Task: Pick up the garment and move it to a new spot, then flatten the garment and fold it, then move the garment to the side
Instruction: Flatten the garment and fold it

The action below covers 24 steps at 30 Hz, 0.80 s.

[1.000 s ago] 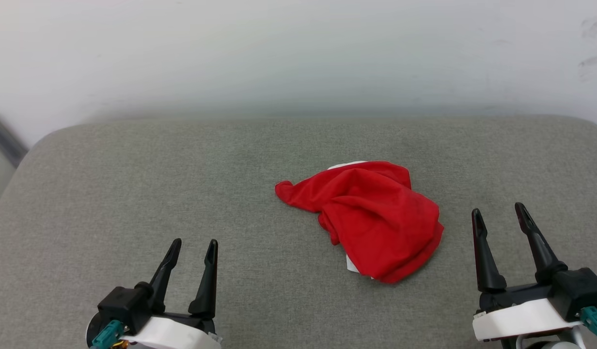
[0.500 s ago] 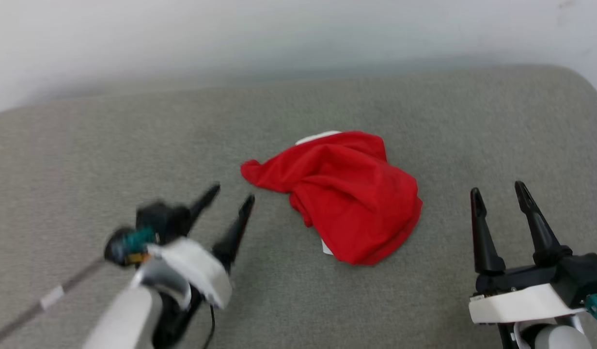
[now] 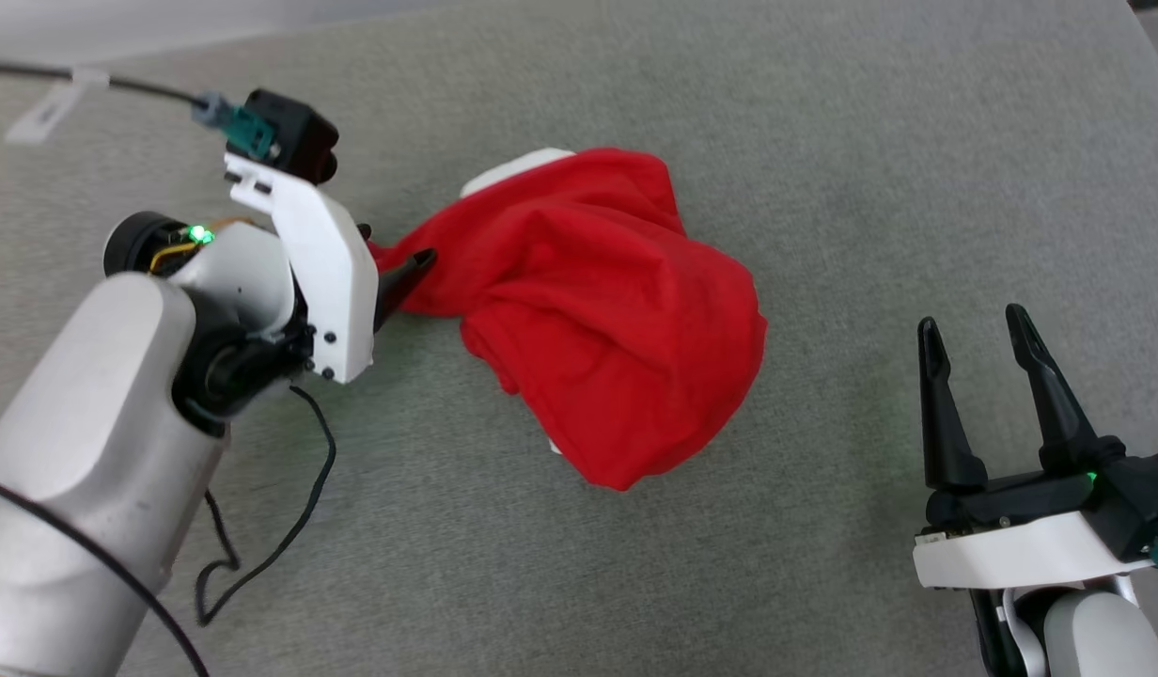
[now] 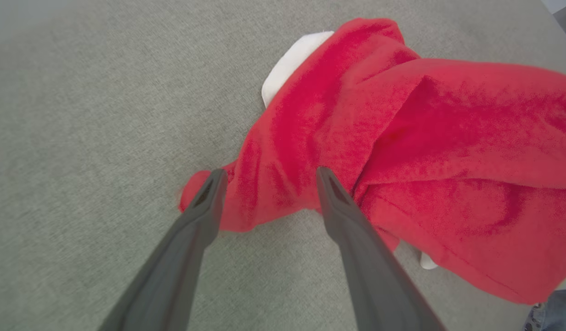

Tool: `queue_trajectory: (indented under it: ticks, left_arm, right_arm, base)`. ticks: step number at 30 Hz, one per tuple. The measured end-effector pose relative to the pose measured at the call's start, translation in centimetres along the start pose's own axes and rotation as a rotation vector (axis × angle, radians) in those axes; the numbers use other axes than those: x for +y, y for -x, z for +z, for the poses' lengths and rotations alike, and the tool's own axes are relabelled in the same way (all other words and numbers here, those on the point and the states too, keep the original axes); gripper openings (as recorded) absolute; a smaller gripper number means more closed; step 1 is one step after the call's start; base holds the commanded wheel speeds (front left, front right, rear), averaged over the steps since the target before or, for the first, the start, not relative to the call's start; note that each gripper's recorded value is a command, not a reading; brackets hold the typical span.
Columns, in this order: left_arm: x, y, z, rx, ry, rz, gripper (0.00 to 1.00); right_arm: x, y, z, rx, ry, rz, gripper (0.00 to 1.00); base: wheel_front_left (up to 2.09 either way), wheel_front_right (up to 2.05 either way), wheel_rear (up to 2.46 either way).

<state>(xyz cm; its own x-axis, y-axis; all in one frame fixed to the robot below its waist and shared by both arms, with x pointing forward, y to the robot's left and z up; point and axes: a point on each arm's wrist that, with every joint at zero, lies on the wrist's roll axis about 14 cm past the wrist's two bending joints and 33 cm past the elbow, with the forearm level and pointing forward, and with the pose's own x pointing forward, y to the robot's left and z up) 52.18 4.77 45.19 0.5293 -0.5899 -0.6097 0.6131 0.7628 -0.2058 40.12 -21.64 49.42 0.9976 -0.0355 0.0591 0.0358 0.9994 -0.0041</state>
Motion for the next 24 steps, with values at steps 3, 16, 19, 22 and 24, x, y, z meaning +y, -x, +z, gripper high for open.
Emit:
queue_trajectory:
  ticks: [3,16,19,22,24]
  left_arm:
    - [0.2,-1.9,-1.2,0.111,0.025,-0.027,1.0]
    - [1.7,-4.8,-4.5,0.263,0.031,-0.008,0.0]
    - [1.9,-4.4,-3.8,0.193,0.051,0.002,0.0]
    - [2.6,-3.1,-2.2,0.093,0.068,0.026,0.0]
    - [3.2,-1.8,-0.8,0.007,0.094,0.044,0.0]
  right_arm:
    - [-0.7,0.0,-1.0,0.029,0.007,-0.019,1.0]
    - [-1.4,-0.6,-2.2,0.061,0.016,-0.04,1.0]
    - [-1.3,-0.6,-2.0,0.055,0.019,-0.034,1.0]
    - [-0.9,-0.8,-1.4,0.037,0.02,-0.022,1.0]
    - [-0.6,-0.7,-1.0,0.026,0.021,-0.014,1.0]
  base:
    - [0.0,0.0,0.0]
    - [0.0,0.0,0.0]
    - [0.0,0.0,0.0]
    - [0.0,0.0,0.0]
    - [0.0,0.0,0.0]
